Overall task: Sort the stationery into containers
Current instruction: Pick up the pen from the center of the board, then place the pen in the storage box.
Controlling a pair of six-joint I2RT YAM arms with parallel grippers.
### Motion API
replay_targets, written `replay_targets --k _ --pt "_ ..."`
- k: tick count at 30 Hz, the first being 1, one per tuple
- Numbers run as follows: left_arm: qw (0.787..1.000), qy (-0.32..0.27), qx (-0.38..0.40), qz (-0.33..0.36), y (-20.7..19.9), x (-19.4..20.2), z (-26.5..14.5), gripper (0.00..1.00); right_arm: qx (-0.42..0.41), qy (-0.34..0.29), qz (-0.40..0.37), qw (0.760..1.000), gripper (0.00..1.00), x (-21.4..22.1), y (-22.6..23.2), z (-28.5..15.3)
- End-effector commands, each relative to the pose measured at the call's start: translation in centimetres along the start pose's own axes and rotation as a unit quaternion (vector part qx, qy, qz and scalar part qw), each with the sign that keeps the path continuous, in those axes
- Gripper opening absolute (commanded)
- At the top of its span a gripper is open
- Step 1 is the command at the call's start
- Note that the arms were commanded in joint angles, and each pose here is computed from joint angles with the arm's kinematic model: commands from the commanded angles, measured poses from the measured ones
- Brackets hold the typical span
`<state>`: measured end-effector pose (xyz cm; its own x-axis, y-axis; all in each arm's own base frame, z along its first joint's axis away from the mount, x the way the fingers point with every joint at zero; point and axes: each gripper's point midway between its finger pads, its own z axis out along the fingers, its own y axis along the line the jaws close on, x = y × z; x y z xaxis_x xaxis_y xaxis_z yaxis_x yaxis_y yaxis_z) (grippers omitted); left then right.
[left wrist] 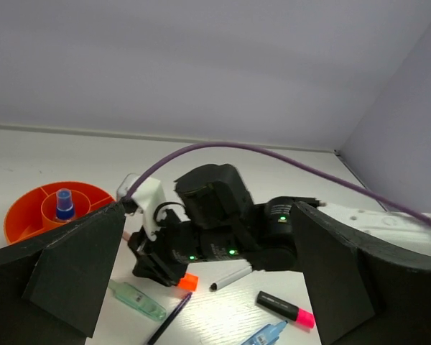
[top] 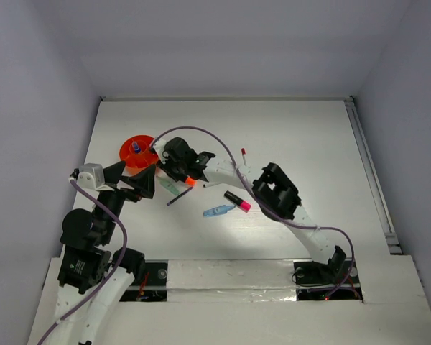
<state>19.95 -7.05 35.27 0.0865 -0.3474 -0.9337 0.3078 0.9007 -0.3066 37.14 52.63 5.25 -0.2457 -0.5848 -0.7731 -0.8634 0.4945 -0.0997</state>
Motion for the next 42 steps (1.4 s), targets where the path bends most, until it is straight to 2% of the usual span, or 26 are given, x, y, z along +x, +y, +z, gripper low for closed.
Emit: replay_targets --k 1,7,10,16,17,20,30,38,42 --pt "1.000 -0.013 -0.002 0.004 0.1 -0.4 0.6 0.98 -0.018 -0.143 0.013 0.990 0.04 -9.5 0.4 -5.7" --pt "1.000 -0.018 -0.005 0.003 0.3 -0.6 0.6 0.98 -0.017 -0.248 0.042 0.968 0.04 -15.0 0.1 -11.2" --pt "1.000 -0.019 -0.007 0.004 0.4 -0.7 0.6 0.98 -0.012 -0.292 0.072 0.954 0.04 -17.4 -0.9 -12.6" --pt "1.000 -0.018 -0.010 0.005 0.5 -0.7 0.5 0.97 -0.027 -0.392 0.162 0.905 0.05 -21.4 -2.4 -13.0" --pt "1.000 -0.017 -0.010 0.005 0.5 -0.6 0.6 0.97 -0.031 -0.423 0.167 0.890 0.05 -22.6 -2.5 -13.6" --pt "1.000 -0.016 -0.011 0.006 0.5 -0.6 0.6 0.97 -0.035 -0.461 0.188 0.866 0.05 -23.8 -2.9 -13.1" --pt "1.000 -0.010 -0.004 0.006 0.3 -0.3 0.9 0.97 -0.030 -0.502 0.230 0.833 0.06 -24.2 -6.4 -10.1" --pt "1.000 -0.008 0.000 0.006 0.1 -0.2 0.9 0.97 -0.036 -0.515 0.270 0.812 0.05 -23.7 -7.4 -8.6" --pt "1.000 -0.004 0.004 0.005 -0.1 0.0 1.0 0.97 -0.047 -0.515 0.278 0.810 0.05 -23.5 -7.1 -7.4"
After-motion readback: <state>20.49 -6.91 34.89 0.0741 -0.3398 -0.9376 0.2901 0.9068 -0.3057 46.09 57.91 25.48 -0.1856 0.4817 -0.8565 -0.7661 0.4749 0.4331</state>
